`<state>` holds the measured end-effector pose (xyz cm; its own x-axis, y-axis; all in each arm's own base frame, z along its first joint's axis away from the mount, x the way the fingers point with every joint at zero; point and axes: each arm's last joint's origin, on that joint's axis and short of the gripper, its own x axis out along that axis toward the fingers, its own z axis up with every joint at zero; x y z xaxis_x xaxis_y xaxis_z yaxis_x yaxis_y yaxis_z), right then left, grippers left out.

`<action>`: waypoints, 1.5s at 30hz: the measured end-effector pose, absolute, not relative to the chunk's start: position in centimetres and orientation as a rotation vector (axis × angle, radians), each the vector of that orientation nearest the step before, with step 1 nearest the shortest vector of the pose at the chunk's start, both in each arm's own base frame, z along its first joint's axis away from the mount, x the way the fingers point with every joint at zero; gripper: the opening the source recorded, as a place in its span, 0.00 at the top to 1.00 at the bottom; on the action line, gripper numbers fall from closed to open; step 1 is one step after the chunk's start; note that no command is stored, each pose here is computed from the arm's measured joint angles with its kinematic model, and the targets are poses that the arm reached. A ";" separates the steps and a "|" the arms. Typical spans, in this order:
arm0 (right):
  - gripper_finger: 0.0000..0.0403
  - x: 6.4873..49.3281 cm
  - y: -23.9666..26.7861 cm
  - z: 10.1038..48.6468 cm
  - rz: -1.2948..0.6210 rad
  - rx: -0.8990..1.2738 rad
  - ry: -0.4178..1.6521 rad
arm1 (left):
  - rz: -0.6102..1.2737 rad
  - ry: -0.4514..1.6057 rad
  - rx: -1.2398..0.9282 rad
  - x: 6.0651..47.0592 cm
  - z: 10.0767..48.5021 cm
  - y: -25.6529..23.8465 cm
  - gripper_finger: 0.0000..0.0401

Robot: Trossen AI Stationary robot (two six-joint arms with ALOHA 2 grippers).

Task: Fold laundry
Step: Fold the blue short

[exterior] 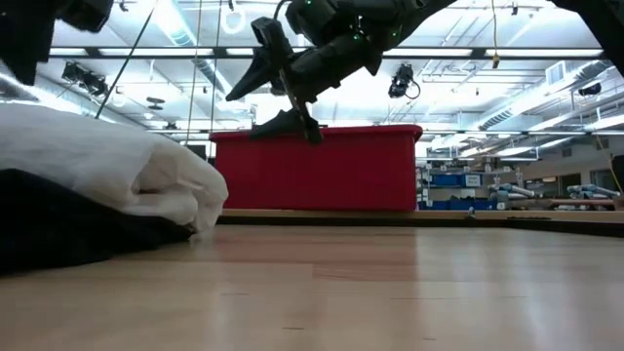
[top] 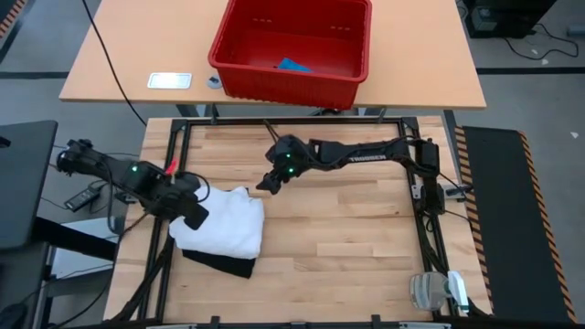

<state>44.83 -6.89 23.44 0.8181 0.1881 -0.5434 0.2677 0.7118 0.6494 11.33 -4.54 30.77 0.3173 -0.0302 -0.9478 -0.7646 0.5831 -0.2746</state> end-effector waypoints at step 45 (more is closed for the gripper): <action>0.50 38.5 -12.6 30.9 0.023 0.602 0.563 | 0.667 0.403 -0.839 16.3 36.4 0.8 0.55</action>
<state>38.49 -12.63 30.91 0.8499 0.1803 -0.4951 0.1400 0.8286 0.5420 16.30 0.78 36.35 0.7281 0.3791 -0.5710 -0.6819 0.4859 -0.5468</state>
